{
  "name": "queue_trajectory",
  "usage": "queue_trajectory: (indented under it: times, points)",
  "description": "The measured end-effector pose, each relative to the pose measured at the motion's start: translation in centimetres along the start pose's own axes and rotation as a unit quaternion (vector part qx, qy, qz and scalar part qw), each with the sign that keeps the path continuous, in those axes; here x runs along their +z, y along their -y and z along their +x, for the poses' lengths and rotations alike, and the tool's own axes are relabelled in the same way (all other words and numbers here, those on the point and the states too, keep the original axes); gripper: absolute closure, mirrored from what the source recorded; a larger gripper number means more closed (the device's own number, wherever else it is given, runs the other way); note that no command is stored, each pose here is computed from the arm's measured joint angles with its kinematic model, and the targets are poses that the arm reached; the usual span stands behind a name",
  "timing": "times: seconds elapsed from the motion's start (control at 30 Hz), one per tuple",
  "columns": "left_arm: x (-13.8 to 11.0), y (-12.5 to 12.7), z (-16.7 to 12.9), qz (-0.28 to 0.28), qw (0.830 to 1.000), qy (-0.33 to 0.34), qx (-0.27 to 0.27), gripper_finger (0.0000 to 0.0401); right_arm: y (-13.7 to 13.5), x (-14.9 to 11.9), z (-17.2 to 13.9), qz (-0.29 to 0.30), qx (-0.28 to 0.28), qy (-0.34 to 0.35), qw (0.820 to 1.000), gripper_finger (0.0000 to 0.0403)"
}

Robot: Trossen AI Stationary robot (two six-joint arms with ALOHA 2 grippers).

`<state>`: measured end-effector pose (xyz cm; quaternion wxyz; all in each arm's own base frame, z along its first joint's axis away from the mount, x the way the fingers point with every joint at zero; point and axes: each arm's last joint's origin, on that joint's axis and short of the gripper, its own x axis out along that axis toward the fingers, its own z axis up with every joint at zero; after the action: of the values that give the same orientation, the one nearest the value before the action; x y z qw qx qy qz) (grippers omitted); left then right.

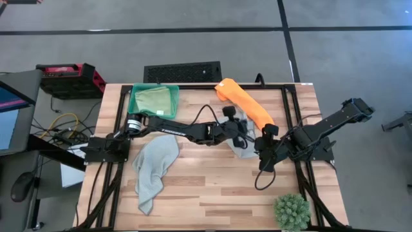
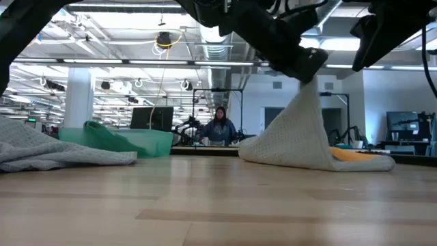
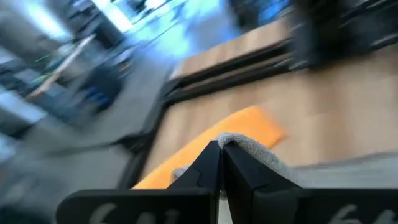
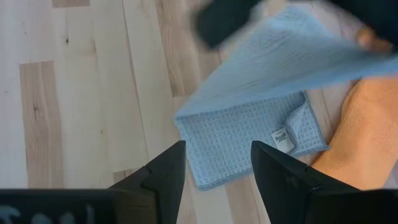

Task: Fold microfiber towels
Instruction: Fold the right gray towel

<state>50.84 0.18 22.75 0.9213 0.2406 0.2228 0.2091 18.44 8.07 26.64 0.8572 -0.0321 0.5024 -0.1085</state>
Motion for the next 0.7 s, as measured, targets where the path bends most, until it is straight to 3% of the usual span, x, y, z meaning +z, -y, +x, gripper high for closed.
queue_trajectory:
  times: [0.1,0.43,0.7]
  points:
    - [-0.3,0.4,0.4,0.006,0.999,0.012,-0.041,0.0401,0.0,0.0,0.0,0.001,0.000,0.001,1.000,0.0198]
    - [-1.0,0.2,0.6,0.018,0.999,-0.014,-0.044,0.0401,-0.1,0.1,0.0,0.003,0.003,0.005,1.000,0.0198]
    - [-1.0,0.2,0.6,-0.008,0.999,-0.015,-0.049,0.0381,-0.1,0.1,0.0,0.003,0.003,0.006,1.000,0.0198]
